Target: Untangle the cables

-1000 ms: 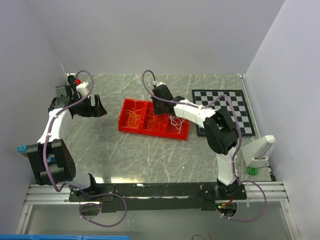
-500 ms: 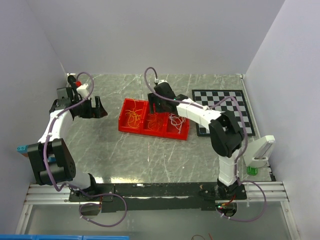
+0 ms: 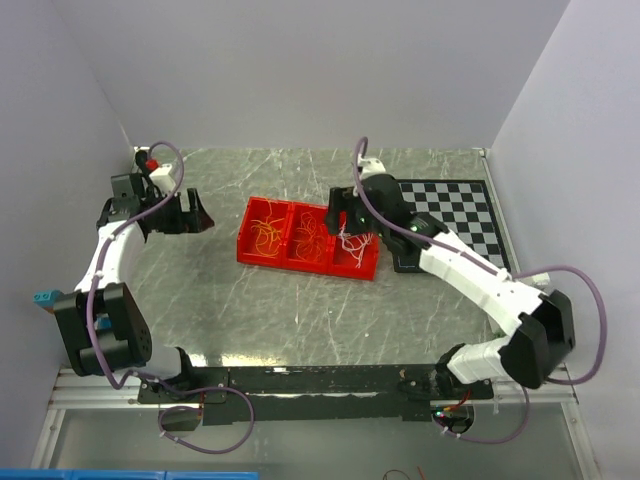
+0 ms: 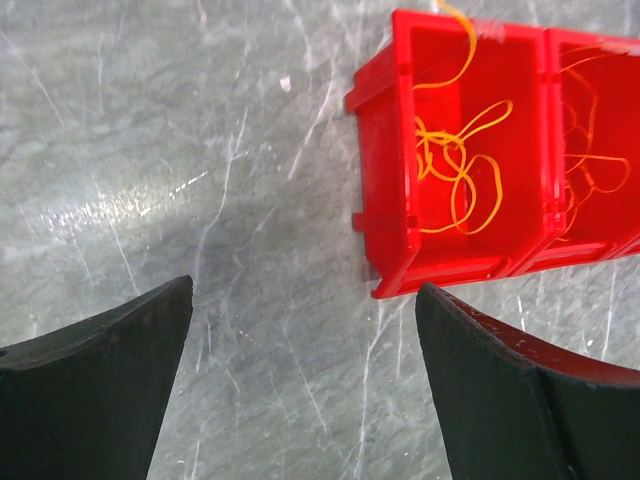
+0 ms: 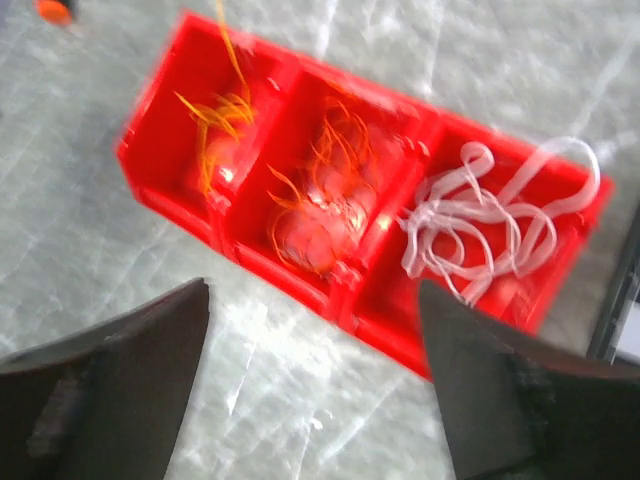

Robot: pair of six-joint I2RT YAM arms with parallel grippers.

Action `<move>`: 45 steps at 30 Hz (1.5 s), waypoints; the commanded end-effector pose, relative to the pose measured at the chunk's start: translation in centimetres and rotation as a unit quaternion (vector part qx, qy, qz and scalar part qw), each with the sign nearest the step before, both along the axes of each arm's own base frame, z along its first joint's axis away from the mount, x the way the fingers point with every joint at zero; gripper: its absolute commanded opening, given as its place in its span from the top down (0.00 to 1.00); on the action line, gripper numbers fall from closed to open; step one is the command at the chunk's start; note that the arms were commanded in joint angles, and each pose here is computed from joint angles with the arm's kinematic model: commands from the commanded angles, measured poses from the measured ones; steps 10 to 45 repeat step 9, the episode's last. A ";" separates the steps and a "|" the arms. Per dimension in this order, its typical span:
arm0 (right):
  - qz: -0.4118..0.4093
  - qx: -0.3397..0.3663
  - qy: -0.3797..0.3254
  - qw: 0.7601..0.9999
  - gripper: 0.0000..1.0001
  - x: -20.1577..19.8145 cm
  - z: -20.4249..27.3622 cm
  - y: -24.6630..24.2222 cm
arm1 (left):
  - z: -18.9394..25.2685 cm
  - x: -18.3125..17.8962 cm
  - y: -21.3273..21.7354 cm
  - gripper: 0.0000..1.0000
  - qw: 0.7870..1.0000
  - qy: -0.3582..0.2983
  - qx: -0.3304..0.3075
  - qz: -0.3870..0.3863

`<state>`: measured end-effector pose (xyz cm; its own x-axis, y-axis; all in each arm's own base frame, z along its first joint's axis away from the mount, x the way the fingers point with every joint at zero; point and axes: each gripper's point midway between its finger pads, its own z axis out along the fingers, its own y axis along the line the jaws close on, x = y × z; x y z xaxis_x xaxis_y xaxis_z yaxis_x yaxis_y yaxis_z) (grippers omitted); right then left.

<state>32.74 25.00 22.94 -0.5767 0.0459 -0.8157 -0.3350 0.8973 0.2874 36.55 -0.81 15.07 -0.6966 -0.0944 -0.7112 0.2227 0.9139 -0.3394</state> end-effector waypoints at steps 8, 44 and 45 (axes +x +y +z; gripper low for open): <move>-0.075 0.025 -0.028 0.996 0.00 -3.7 -0.5 -6.9 | 4.5 0.2 0.1 0.03 0.996 -0.091 0.017 0.002; -0.087 0.026 -0.023 0.996 0.00 -3.5 -0.5 -7.7 | 4.7 0.0 0.2 0.03 0.994 -0.104 0.022 0.007; -0.087 0.026 -0.023 0.996 0.00 -3.5 -0.5 -7.7 | 4.7 0.0 0.2 0.03 0.994 -0.104 0.022 0.007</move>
